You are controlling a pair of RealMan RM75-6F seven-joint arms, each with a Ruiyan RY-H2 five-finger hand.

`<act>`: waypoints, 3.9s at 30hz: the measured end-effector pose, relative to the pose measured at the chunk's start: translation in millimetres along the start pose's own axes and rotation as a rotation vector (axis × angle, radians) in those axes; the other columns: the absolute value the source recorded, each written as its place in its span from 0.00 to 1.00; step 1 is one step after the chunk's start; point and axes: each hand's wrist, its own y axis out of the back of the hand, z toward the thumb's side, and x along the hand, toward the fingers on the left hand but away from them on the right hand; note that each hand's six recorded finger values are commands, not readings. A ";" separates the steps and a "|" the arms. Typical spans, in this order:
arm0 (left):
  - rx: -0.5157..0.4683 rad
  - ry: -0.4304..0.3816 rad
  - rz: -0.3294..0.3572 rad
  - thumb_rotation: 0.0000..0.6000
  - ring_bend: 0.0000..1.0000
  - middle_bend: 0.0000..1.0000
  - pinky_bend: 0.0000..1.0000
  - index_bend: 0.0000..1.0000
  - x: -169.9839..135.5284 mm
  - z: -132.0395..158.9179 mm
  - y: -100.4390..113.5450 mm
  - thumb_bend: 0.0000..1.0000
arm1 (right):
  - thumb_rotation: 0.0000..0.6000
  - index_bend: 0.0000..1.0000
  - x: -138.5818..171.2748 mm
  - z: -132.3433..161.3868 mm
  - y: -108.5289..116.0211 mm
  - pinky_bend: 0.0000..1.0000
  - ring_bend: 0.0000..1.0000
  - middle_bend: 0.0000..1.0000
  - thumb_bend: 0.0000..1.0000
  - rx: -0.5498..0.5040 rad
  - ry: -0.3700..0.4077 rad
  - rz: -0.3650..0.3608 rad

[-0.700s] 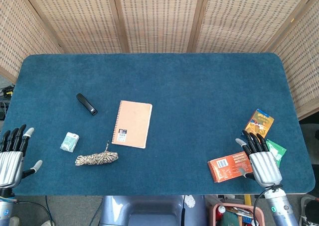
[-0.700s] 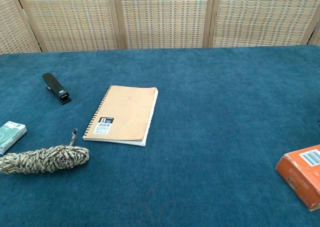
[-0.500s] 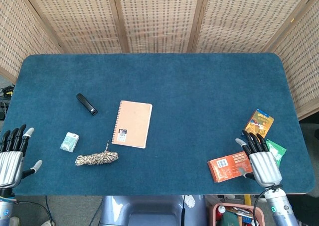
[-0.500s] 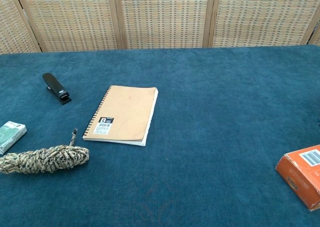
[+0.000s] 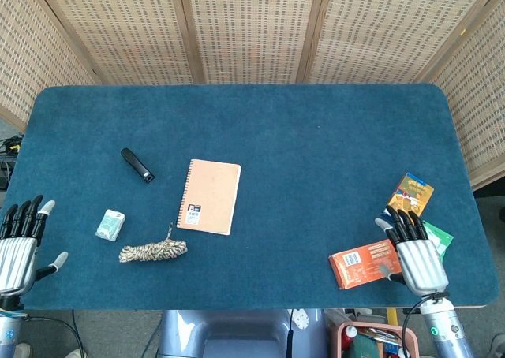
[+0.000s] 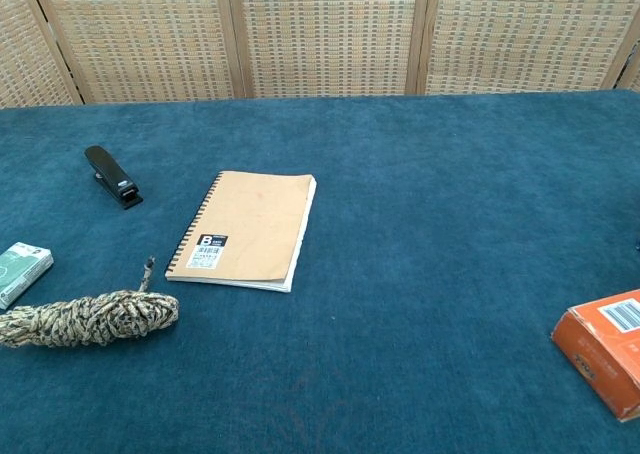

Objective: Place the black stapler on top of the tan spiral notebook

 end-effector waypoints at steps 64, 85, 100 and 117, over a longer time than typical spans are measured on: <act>0.487 -0.292 -0.333 1.00 0.00 0.06 0.11 0.21 277.0 88.4 -101.3 0.29 | 1.00 0.16 -30.1 -62.7 -33.0 0.01 0.00 0.00 0.04 0.001 -0.212 0.106; 0.453 -0.352 -0.266 1.00 0.39 0.56 0.47 0.75 272.3 113.0 -116.2 0.48 | 1.00 0.16 -30.1 -64.8 -33.1 0.01 0.00 0.00 0.04 -0.003 -0.216 0.103; 0.404 -0.537 -0.151 1.00 0.40 0.56 0.47 0.75 263.0 162.9 -89.2 0.49 | 1.00 0.16 -30.9 -65.9 -33.5 0.01 0.00 0.00 0.04 -0.011 -0.219 0.105; 0.458 -0.957 -0.070 1.00 0.40 0.56 0.47 0.75 204.3 245.3 -86.7 0.49 | 1.00 0.16 -28.8 -70.4 -29.2 0.01 0.00 0.00 0.04 -0.017 -0.237 0.091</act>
